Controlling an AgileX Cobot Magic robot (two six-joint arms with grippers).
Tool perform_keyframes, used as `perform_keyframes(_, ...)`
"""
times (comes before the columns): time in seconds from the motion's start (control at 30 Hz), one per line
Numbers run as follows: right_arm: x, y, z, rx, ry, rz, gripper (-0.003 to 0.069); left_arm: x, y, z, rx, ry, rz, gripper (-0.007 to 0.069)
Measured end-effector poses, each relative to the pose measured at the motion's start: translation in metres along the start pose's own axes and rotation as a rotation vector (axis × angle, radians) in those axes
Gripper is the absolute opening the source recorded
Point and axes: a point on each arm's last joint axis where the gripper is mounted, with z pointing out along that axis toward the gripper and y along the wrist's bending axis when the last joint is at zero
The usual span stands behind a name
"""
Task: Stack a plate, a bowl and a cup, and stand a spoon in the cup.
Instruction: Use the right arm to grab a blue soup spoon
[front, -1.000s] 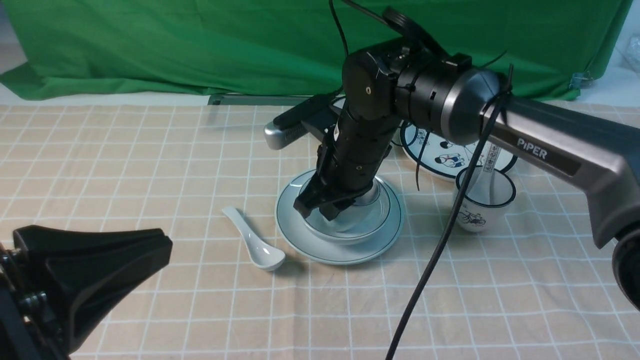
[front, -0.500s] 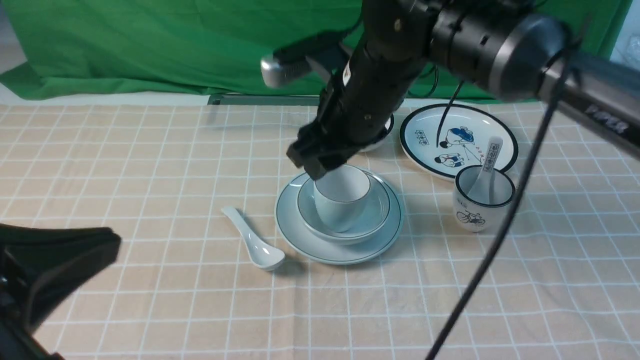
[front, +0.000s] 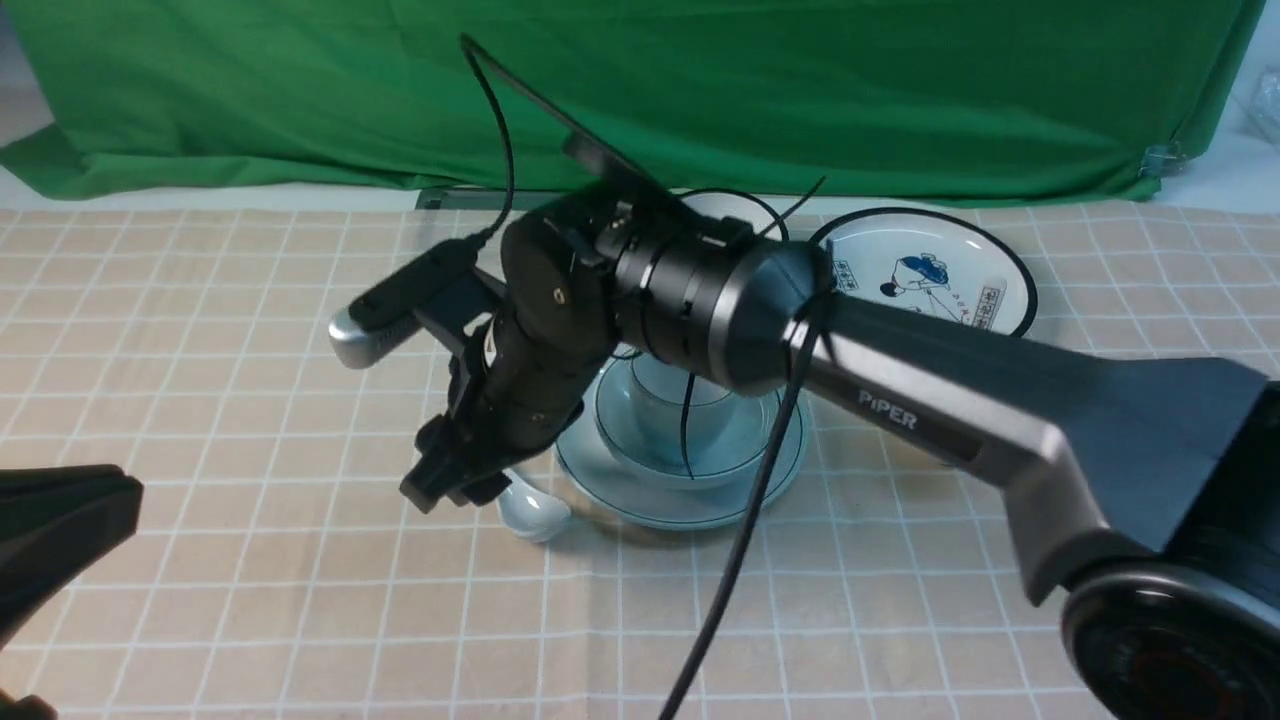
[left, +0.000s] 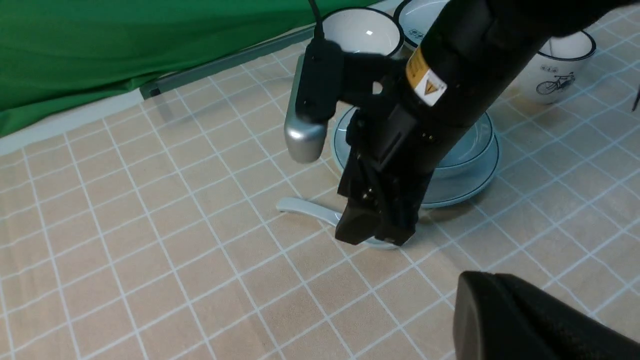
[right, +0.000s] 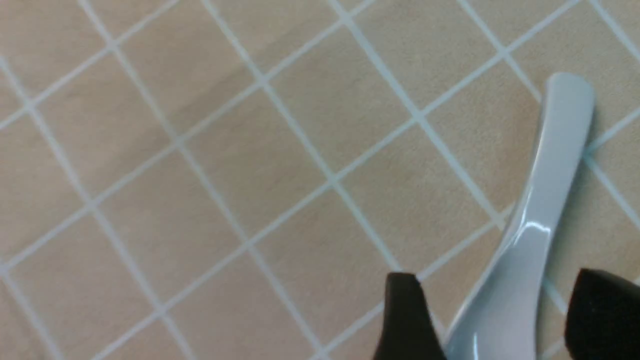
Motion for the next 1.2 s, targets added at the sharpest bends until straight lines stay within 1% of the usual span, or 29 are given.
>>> perform_keyframes(0.17, -0.008, -0.016, 0.016, 0.025, -0.073, 0.037, 0.045, 0.0, -0.001, 0.0, 0.01, 0.002, -0.001, 0.0001)
perform_keyframes(0.5, -0.003, -0.019, 0.037, 0.026, -0.06, 0.048, 0.0449, 0.0, -0.001, 0.0, 0.014, 0.001, -0.002, 0.0001)
perform_keyframes(0.57, -0.001, -0.019, 0.042, 0.026, -0.05, 0.045, 0.0425, 0.0, -0.001, 0.0, 0.014, 0.001, -0.002, 0.0001)
perform_keyframes(0.63, -0.001, -0.02, 0.043, 0.027, -0.048, 0.045, 0.0369, 0.0, -0.001, 0.0, 0.014, 0.001, -0.002, 0.0001)
perform_keyframes(0.67, -0.001, -0.02, 0.043, 0.027, -0.048, 0.045, 0.0363, 0.0, -0.001, 0.0, 0.014, 0.001, -0.002, 0.0001)
perform_keyframes(0.7, -0.001, -0.02, 0.043, 0.027, -0.048, 0.045, 0.0316, 0.0, -0.001, 0.0, 0.014, 0.001, -0.002, 0.0001)
perform_keyframes(0.77, -0.001, -0.02, 0.043, 0.027, -0.048, 0.044, 0.0269, 0.0, -0.001, 0.0, 0.014, 0.001, -0.002, 0.0001)
perform_keyframes(0.8, -0.001, -0.02, 0.043, 0.027, -0.048, 0.044, 0.0227, 0.0, -0.001, 0.0, 0.014, 0.001, -0.002, 0.0001)
perform_keyframes(0.87, -0.001, -0.02, 0.043, 0.026, -0.048, 0.047, 0.0186, 0.0, -0.001, 0.0, 0.014, 0.001, -0.002, 0.0001)
perform_keyframes(1.07, -0.005, -0.019, 0.033, 0.025, -0.066, 0.049, 0.0181, 0.0, -0.001, 0.0, 0.014, 0.001, -0.003, 0.0001)
perform_keyframes(1.13, -0.011, -0.018, 0.016, 0.026, -0.088, 0.045, 0.0181, 0.0, -0.001, 0.0, 0.014, 0.001, -0.003, 0.0001)
perform_keyframes(1.2, -0.019, -0.016, -0.012, 0.026, -0.114, 0.036, 0.0181, 0.0, -0.001, 0.0, 0.014, 0.001, -0.003, 0.0001)
